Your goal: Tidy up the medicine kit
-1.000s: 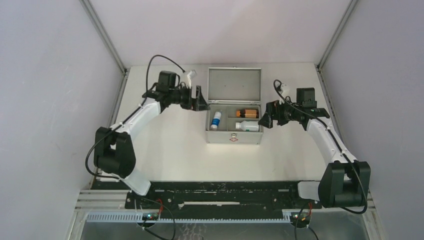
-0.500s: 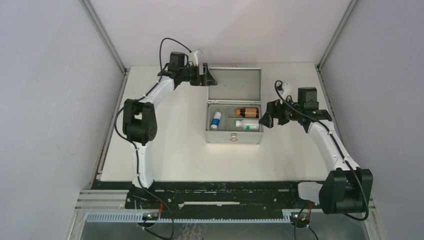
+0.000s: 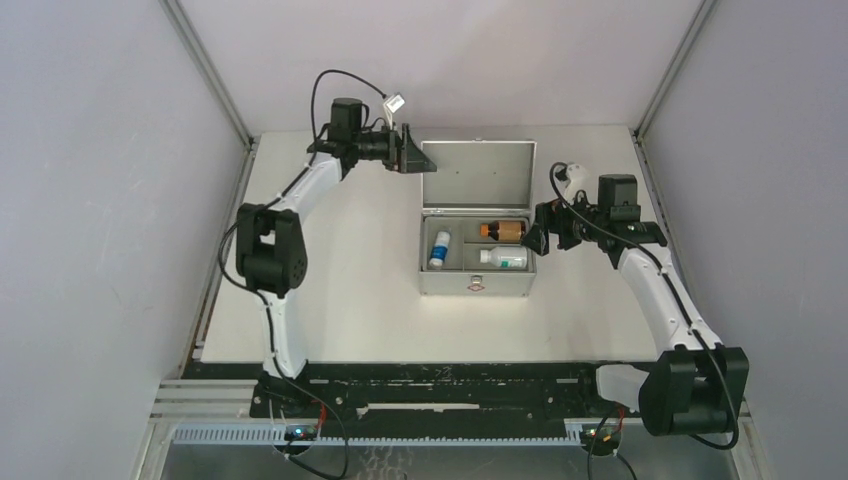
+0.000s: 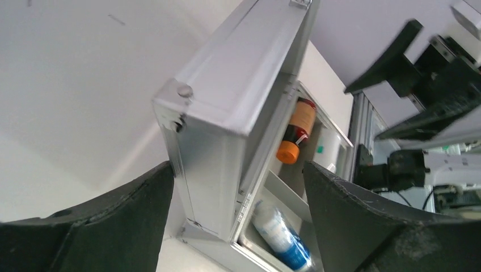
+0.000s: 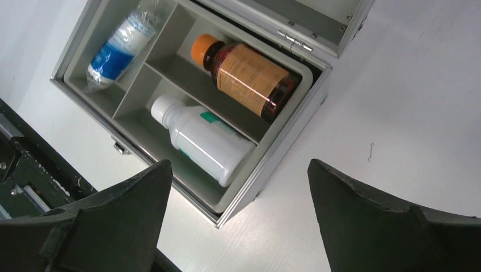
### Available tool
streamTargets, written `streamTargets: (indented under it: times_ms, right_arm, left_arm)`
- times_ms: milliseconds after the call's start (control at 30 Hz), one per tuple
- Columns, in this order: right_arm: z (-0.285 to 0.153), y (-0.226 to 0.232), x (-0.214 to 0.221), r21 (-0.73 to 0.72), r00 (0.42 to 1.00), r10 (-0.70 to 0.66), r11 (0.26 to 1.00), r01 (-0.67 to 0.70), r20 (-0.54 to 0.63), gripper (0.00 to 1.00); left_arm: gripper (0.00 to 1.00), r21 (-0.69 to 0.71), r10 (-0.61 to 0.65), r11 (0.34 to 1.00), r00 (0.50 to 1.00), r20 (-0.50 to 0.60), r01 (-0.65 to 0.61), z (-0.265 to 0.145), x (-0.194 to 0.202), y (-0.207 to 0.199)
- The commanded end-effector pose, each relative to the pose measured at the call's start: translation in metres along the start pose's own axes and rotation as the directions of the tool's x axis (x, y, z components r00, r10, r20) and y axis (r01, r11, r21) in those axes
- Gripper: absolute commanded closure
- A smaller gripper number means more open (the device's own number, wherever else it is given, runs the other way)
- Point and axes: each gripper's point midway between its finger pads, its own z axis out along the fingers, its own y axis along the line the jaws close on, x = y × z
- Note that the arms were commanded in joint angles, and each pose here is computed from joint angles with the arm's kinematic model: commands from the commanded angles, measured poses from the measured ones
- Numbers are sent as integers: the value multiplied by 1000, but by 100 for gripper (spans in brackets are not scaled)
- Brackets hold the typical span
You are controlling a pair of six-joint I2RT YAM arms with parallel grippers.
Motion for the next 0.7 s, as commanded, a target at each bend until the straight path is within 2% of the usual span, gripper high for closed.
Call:
streamTargets:
  times_ms: [0, 133, 233, 300, 333, 467, 500, 567, 667]
  right_arm:
    - [-16, 4, -28, 33, 990, -98, 995, 95, 97, 11]
    - [-28, 14, -34, 30, 981, -142, 990, 139, 135, 11]
    - [-44, 27, -39, 14, 965, -191, 981, 192, 177, 11]
    - [-58, 37, -41, 10, 949, -233, 972, 237, 211, 11]
    - [-65, 41, -41, 19, 940, -255, 966, 257, 225, 11]
    - [-82, 55, -39, 32, 912, -318, 947, 321, 261, 11]
    - [-85, 57, -38, 32, 910, -319, 946, 322, 264, 11]
    - [-85, 57, -38, 34, 916, -302, 952, 304, 265, 11]
    - [-79, 54, -35, 17, 930, -272, 961, 277, 247, 11]
  left_arm:
    - [12, 168, 284, 942, 957, 57, -290, -45, -28, -104]
    - [9, 149, 392, 906, 918, 56, -395, -68, -17, -130]
    - [7, 147, 465, 875, 885, 8, -461, -83, 4, -146]
    - [6, 139, 533, 841, 845, -46, -523, -92, 23, -154]
    - [6, 132, 586, 808, 807, -73, -574, -95, 31, -156]
    - [6, 107, 668, 744, 728, -156, -660, -103, 58, -163]
    - [5, 63, 664, 747, 735, -140, -662, -102, 51, -163]
    - [5, -56, 618, 780, 781, -91, -624, -98, 32, -153]
    - [1, -262, 497, 836, 868, -14, -483, -85, 5, -112]
